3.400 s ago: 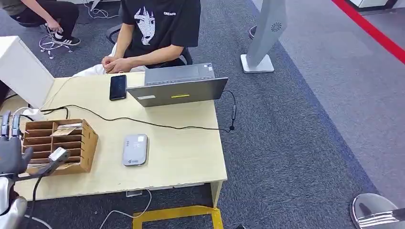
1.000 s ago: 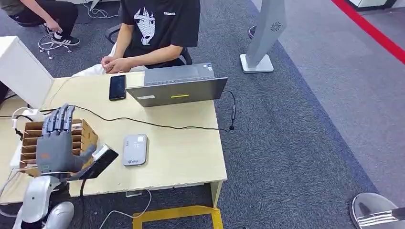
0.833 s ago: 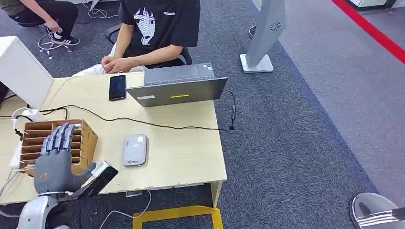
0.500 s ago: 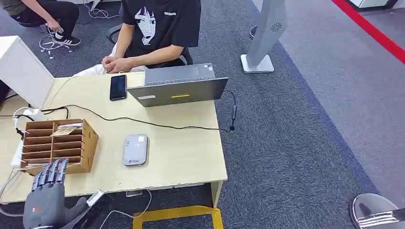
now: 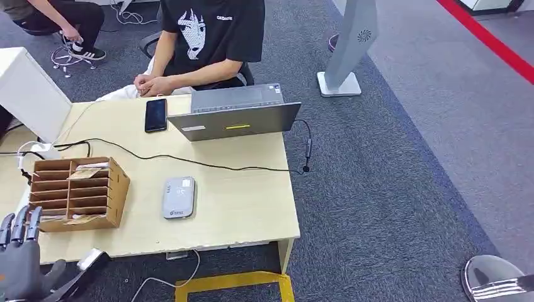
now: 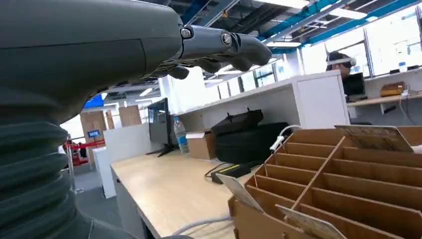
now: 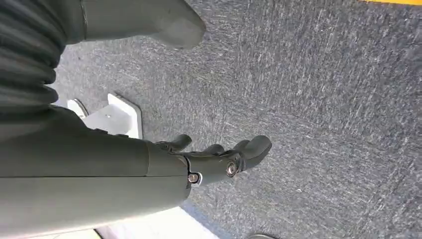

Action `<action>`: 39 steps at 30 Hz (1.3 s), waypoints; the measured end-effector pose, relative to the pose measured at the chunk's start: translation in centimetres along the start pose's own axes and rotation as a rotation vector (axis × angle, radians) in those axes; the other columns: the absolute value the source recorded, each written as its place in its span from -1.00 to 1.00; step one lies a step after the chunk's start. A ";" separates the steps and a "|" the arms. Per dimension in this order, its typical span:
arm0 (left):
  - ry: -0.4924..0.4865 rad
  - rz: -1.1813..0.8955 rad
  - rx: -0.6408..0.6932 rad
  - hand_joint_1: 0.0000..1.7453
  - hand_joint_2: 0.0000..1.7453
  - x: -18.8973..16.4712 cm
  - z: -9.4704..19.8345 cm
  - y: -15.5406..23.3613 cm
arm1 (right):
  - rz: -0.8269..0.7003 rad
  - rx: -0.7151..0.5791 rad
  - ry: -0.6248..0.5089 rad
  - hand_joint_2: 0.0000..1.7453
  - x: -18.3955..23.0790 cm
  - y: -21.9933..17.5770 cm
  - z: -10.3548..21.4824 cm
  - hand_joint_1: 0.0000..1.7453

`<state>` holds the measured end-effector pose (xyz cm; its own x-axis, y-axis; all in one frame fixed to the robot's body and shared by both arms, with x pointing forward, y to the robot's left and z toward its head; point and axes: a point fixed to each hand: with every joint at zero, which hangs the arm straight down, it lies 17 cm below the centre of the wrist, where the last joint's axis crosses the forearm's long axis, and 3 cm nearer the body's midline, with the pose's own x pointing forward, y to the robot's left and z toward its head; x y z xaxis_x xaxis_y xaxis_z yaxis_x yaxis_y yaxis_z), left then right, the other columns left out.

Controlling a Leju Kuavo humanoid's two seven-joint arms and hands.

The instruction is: Pass the card to the sensor for recognition and then transmit it.

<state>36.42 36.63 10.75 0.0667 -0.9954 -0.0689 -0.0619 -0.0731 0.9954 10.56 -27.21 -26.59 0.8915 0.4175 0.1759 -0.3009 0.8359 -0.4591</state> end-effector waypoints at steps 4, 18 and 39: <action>-0.041 -0.022 0.085 -1.00 1.00 -0.1 -1.4 0.9 | 0.000 0.002 -0.012 1.00 0.9 0.1 0.0 -1.00; -0.080 0.128 0.161 -1.00 1.00 2.3 -4.2 -2.8 | 0.022 0.002 -0.037 1.00 2.5 0.1 0.1 -1.00; -0.031 0.218 0.113 -1.00 1.00 3.5 -4.9 -5.9 | 0.005 -0.007 -0.040 1.00 3.2 -0.4 -0.1 -1.00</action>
<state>41.93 33.91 4.98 0.0089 -0.9897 0.1432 -0.1827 0.1392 0.9733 13.54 -26.28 -25.95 0.8756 0.4360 0.2079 -0.3032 0.8312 -0.4661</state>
